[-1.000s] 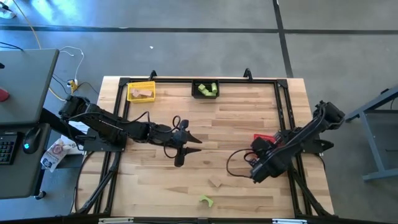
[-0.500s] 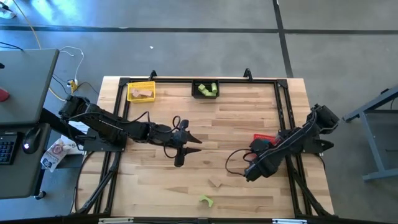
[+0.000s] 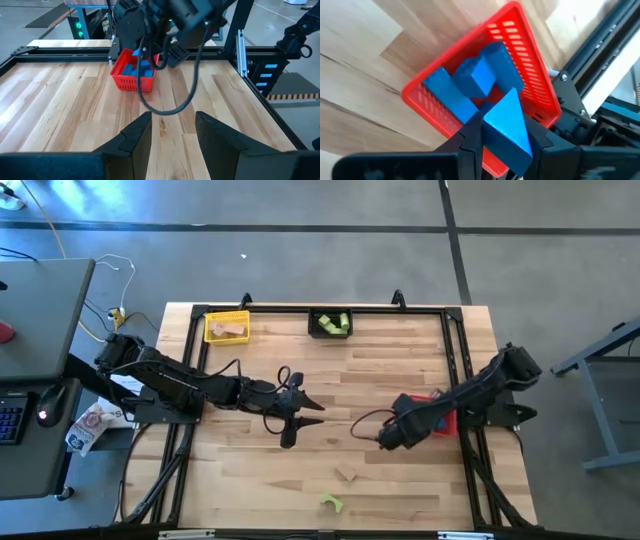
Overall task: Sort & place blocks by color
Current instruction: Put the blue block into the red basket, then put the brown block into the yellow basket
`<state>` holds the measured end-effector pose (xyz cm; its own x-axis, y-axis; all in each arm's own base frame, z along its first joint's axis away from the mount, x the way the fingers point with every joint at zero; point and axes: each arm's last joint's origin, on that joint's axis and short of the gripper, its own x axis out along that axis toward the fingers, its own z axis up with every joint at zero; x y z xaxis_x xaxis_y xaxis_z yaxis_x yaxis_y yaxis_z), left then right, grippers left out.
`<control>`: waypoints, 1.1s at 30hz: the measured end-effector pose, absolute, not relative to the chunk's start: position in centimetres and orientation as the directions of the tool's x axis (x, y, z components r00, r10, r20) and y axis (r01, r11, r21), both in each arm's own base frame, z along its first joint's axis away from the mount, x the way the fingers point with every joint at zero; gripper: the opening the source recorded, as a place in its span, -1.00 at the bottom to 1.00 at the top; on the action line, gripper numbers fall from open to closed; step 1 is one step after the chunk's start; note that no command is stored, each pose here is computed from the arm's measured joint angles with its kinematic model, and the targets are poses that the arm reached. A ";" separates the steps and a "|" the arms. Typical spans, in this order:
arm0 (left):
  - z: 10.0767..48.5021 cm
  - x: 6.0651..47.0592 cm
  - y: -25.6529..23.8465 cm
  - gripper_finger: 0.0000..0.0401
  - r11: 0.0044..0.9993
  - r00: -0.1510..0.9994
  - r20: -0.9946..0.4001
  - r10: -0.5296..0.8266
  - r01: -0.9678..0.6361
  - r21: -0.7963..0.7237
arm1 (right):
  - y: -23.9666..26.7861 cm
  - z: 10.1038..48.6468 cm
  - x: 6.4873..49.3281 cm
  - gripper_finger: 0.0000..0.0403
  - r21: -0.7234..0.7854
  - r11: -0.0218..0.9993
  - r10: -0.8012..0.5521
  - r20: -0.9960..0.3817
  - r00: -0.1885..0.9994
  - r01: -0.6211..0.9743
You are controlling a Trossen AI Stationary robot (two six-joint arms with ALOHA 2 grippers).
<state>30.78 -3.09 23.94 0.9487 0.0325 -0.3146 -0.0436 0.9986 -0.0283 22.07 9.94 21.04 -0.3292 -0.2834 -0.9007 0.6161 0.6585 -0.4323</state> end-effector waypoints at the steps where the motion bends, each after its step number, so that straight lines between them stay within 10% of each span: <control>1: 23.9 30.8 -3.1 -0.30 0.999 0.949 -0.315 0.032 -0.044 -0.028 | 9.7 21.0 22.2 -0.67 -0.424 0.666 -0.272 -0.904 -0.329 0.614; 33: 23.7 30.6 -3.5 -0.30 0.997 0.938 -0.344 0.024 -0.046 -0.056 | 6.8 21.0 23.2 -0.16 -0.425 0.708 -0.255 -0.899 -0.357 0.564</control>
<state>30.64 -3.47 23.66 0.9385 0.0243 -0.3445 -0.0464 0.9974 -0.0560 23.25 6.79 21.04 -0.3568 -0.2555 -0.8986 0.5639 0.7079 -0.4252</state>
